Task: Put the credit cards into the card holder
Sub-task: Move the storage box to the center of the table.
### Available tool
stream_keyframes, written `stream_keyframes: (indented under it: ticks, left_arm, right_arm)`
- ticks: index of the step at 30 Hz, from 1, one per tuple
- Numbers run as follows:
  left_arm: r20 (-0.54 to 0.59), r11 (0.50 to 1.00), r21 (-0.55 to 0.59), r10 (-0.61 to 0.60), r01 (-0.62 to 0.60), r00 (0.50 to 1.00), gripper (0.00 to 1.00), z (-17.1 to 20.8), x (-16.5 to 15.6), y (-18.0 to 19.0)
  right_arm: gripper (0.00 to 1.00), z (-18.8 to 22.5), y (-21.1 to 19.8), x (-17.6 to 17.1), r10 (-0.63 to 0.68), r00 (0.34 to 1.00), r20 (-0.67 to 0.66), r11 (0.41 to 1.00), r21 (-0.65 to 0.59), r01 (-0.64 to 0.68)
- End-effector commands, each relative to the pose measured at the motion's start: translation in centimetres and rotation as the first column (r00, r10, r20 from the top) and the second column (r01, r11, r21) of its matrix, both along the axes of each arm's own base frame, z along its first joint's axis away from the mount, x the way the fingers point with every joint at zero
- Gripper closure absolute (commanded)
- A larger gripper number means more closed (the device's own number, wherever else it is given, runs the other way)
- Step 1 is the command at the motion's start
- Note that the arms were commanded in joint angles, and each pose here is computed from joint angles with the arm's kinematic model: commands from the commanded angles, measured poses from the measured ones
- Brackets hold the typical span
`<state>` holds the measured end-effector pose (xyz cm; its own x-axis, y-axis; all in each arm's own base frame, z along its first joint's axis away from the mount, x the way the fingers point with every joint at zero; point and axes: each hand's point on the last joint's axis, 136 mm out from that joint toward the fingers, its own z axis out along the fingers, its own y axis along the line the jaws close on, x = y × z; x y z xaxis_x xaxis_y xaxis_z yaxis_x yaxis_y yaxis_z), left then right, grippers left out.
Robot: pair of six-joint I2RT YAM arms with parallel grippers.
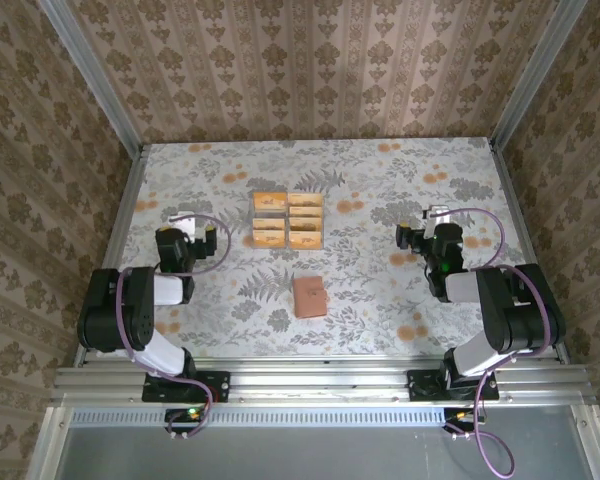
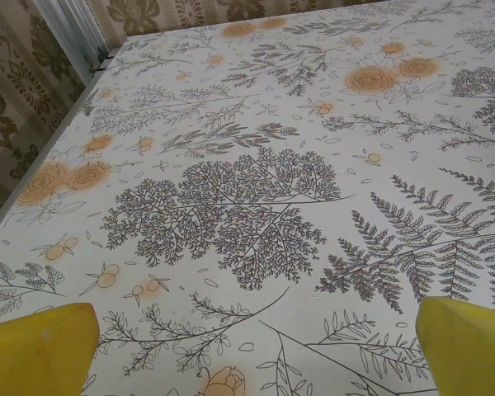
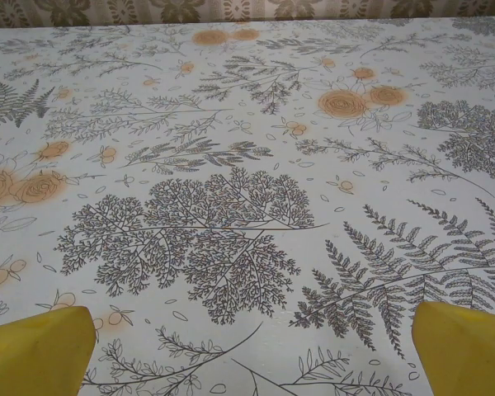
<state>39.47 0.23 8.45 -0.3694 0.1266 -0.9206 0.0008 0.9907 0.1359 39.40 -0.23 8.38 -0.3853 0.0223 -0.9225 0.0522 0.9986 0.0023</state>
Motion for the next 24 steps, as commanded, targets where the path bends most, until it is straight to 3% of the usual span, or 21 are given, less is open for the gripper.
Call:
stream_keyframes:
  ticks: [1,24]
  left_arm:
    - [0.042,1.0,-0.015,0.004,-0.003,0.999,0.0,1.11,0.61,-0.14]
    - [0.041,1.0,-0.015,0.004,-0.003,0.999,0.0,1.11,0.59,-0.14]
  right_arm:
    - [0.0,1.35,0.07,0.61,0.005,0.999,0.04,1.0,-0.003,-0.005]
    - [0.0,1.28,-0.03,0.72,0.003,0.999,0.037,1.0,0.001,-0.003]
